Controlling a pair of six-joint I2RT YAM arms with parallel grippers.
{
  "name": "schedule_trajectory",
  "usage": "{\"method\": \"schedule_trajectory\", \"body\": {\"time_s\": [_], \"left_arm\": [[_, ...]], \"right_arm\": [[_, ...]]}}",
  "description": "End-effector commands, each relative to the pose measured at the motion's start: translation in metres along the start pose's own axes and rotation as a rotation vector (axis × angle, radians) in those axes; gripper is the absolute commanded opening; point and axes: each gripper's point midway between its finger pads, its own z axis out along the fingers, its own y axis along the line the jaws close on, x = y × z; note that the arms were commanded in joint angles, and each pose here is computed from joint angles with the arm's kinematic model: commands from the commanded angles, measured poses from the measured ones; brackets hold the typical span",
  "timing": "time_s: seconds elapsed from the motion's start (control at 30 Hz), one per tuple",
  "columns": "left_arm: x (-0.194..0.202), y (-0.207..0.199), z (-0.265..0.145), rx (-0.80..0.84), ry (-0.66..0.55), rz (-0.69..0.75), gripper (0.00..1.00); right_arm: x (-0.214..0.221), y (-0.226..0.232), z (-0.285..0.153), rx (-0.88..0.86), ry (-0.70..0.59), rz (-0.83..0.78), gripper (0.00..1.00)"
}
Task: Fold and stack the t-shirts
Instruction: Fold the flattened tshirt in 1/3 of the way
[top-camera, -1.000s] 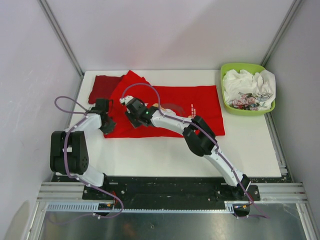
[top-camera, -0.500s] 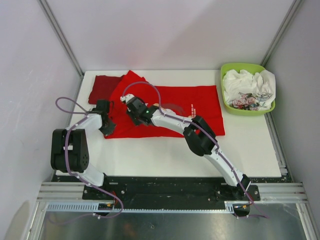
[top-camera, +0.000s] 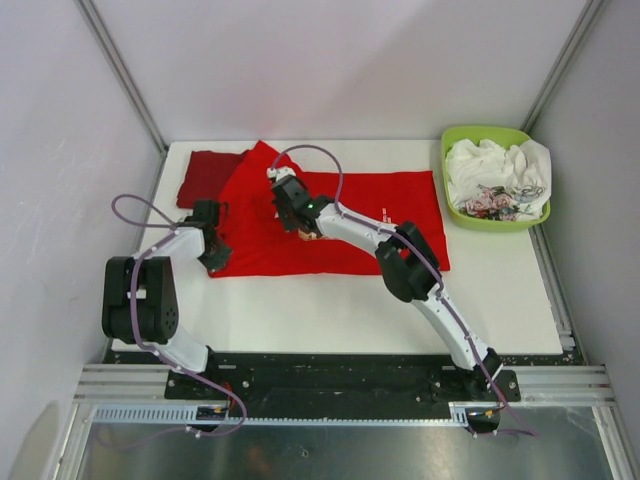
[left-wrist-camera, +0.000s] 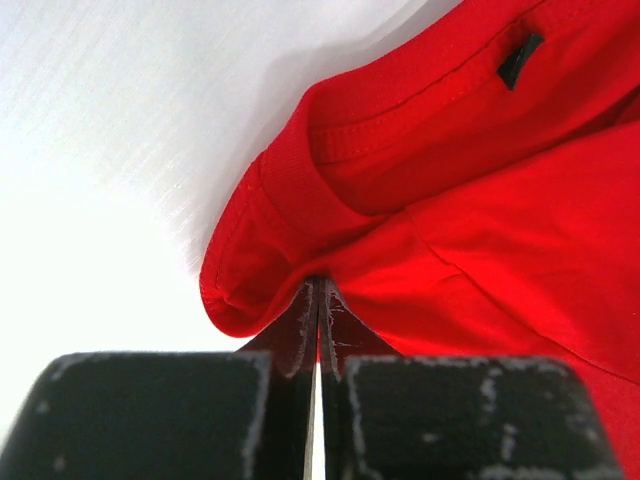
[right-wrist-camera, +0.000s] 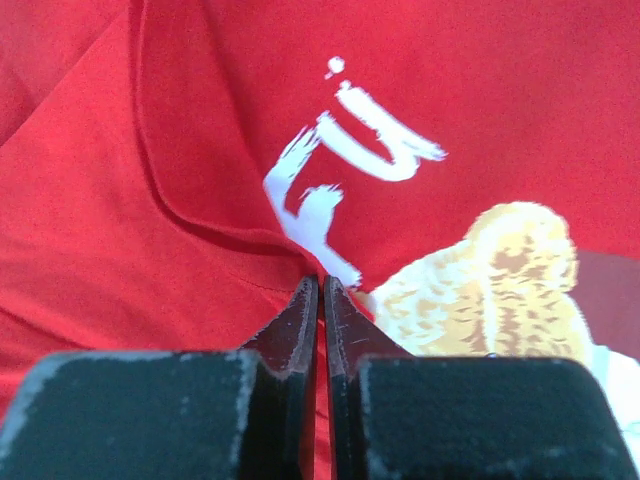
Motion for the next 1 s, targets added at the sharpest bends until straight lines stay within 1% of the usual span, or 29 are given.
{"method": "schedule_trajectory", "body": {"time_s": [0.0, 0.3, 0.5, 0.67, 0.73, 0.8, 0.9, 0.97], "left_arm": [[-0.006, 0.004, 0.003, -0.022, -0.022, -0.017, 0.0], [-0.005, 0.004, 0.003, -0.023, -0.021, -0.011, 0.0], [-0.005, 0.005, 0.004, -0.025, -0.019, -0.009, 0.0], [-0.004, 0.005, 0.004, -0.026, -0.015, -0.007, 0.0], [-0.004, 0.005, 0.005, -0.026, -0.013, -0.007, 0.0], [-0.004, 0.005, 0.005, -0.026, -0.014, -0.007, 0.0], [-0.004, 0.004, 0.005, -0.025, -0.015, -0.005, 0.01], [-0.005, 0.003, 0.005, -0.022, -0.015, -0.002, 0.02]], "right_arm": [[-0.046, -0.014, -0.008, 0.047, -0.114, 0.077, 0.03], [-0.058, -0.043, -0.002, 0.104, -0.137, 0.11, 0.04], [-0.052, -0.056, 0.003, 0.133, -0.115, 0.121, 0.05], [-0.039, -0.065, 0.007, 0.155, -0.077, 0.131, 0.05], [-0.035, -0.068, 0.007, 0.16, -0.068, 0.136, 0.08], [-0.033, -0.071, 0.008, 0.168, -0.06, 0.142, 0.13], [-0.032, -0.076, 0.007, 0.182, -0.053, 0.153, 0.16], [-0.032, -0.08, 0.006, 0.19, -0.05, 0.163, 0.22]]}}
